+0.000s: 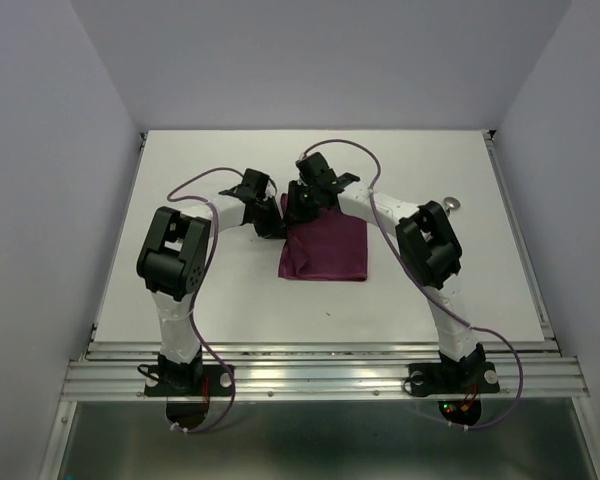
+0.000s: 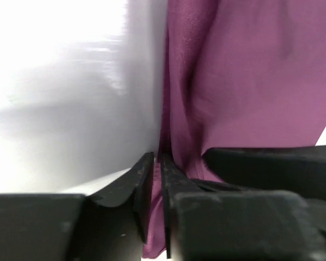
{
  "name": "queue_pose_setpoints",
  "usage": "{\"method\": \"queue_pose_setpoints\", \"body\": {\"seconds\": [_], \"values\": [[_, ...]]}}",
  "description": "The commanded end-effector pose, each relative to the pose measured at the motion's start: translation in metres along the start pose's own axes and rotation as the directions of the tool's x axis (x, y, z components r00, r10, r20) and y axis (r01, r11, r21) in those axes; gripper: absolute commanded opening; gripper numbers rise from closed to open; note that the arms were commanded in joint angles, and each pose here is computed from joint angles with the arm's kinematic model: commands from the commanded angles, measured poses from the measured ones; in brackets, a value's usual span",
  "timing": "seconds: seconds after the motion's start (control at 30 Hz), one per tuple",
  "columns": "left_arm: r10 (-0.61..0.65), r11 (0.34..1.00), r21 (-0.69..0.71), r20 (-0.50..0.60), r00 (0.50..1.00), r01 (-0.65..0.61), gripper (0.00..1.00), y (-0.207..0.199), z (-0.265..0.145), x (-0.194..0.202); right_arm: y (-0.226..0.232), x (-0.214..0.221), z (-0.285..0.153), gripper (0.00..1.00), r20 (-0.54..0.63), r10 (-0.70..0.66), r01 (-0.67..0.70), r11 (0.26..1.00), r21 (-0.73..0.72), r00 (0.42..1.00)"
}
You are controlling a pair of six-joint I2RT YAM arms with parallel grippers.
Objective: Fold the napkin into a case and place the utensils inside
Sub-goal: Fold the rectangle-folded napkin at the center of the board, then smooth out the square-folded napkin at the center of the board.
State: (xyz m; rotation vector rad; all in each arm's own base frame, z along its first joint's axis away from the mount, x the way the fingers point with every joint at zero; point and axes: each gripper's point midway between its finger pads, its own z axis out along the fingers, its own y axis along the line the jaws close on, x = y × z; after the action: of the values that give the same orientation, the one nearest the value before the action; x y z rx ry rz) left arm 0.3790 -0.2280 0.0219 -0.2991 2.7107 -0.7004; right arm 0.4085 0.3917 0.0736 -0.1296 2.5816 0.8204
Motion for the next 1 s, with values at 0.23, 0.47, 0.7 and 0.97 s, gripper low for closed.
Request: {"method": "queue_pose_setpoints", "body": {"seconds": [0.23,0.47,0.7,0.97], "values": [[-0.019,0.988,-0.152,0.117,0.993,0.037,0.40,0.054,-0.073,-0.029,0.046,-0.031,-0.037,0.48,0.118,-0.056,0.068,0.992,-0.103,0.991],[0.001,0.993,-0.120,0.145,0.989,0.017,0.40,0.043,-0.088,-0.039,0.023,-0.023,-0.078,0.43,0.161,-0.044,0.051,0.998,-0.039,0.986],[0.089,0.995,-0.041,0.088,0.992,-0.085,0.36,0.001,-0.069,-0.021,-0.059,0.020,-0.102,0.13,0.134,0.062,-0.078,0.990,0.117,0.989],[0.126,0.991,0.024,0.123,0.984,-0.130,0.31,-0.037,-0.054,-0.051,-0.130,0.000,-0.135,0.08,0.220,0.138,-0.182,0.963,0.198,0.966]]}}
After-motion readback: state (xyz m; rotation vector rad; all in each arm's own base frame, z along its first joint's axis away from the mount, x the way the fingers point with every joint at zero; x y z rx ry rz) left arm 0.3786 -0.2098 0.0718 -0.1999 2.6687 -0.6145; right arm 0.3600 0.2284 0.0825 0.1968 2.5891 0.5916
